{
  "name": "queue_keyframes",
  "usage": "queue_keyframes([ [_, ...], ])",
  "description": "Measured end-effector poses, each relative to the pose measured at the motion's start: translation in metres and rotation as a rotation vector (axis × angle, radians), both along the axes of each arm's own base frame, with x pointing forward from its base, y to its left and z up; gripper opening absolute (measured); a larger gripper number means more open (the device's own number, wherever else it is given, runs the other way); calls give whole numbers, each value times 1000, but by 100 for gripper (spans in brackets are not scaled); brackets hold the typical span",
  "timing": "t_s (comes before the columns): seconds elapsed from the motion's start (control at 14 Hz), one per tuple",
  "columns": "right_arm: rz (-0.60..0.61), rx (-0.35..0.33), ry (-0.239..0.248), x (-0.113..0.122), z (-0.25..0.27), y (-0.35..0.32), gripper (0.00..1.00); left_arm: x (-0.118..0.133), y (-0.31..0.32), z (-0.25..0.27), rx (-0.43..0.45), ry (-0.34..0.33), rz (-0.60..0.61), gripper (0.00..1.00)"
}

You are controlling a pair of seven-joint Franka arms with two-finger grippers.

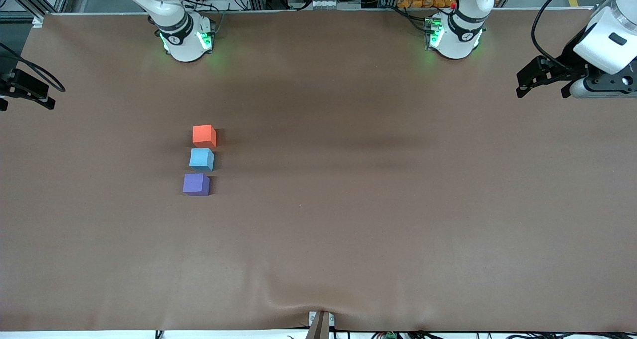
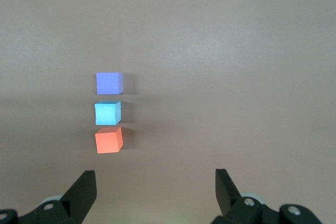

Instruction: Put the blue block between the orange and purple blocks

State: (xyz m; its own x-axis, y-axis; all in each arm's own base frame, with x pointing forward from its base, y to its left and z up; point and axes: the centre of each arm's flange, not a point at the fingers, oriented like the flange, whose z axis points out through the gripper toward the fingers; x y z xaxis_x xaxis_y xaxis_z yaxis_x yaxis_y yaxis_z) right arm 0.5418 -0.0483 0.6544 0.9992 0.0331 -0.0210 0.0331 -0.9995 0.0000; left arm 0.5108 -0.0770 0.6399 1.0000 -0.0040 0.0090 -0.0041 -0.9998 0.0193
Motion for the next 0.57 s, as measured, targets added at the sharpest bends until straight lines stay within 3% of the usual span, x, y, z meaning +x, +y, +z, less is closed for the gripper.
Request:
queue_keyframes([
  [0.57, 3, 0, 2, 0, 0, 0, 100, 1, 5, 3, 6, -5, -69, 100],
])
